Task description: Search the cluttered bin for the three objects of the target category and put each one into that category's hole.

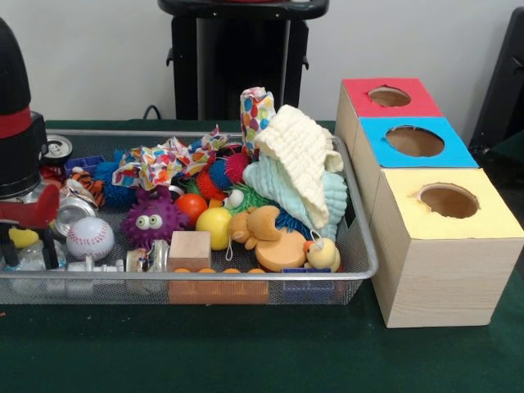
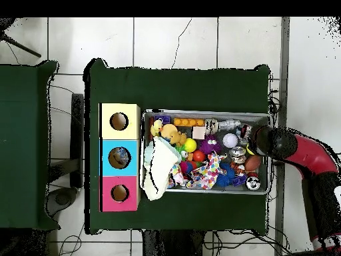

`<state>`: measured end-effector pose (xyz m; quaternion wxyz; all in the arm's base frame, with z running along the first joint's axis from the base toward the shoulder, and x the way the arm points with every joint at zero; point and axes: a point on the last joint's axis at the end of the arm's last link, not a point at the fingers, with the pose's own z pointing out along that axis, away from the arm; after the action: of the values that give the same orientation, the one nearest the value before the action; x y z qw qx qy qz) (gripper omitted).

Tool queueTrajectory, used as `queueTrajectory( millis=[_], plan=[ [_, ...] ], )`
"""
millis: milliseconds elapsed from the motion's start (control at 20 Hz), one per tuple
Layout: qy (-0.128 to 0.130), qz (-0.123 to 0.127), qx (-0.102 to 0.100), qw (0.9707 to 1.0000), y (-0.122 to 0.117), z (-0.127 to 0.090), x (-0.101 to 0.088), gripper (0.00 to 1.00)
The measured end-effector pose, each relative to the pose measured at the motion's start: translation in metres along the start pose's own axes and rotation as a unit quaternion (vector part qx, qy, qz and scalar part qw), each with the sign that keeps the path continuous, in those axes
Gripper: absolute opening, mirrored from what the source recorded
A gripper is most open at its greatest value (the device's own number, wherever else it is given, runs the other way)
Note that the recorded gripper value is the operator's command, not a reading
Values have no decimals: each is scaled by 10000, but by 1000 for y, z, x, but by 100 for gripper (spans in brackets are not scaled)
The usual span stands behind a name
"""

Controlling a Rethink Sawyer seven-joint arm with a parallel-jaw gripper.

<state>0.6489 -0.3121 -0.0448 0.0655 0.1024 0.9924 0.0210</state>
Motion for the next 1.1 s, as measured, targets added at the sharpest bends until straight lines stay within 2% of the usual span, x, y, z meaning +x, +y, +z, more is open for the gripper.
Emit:
queueTrajectory(
  millis=[900,1100],
  plan=[
    [20,11,-18,10000,1,0,2,100],
    [78,24,-72,9999,5,0,7,100]
  ],
)
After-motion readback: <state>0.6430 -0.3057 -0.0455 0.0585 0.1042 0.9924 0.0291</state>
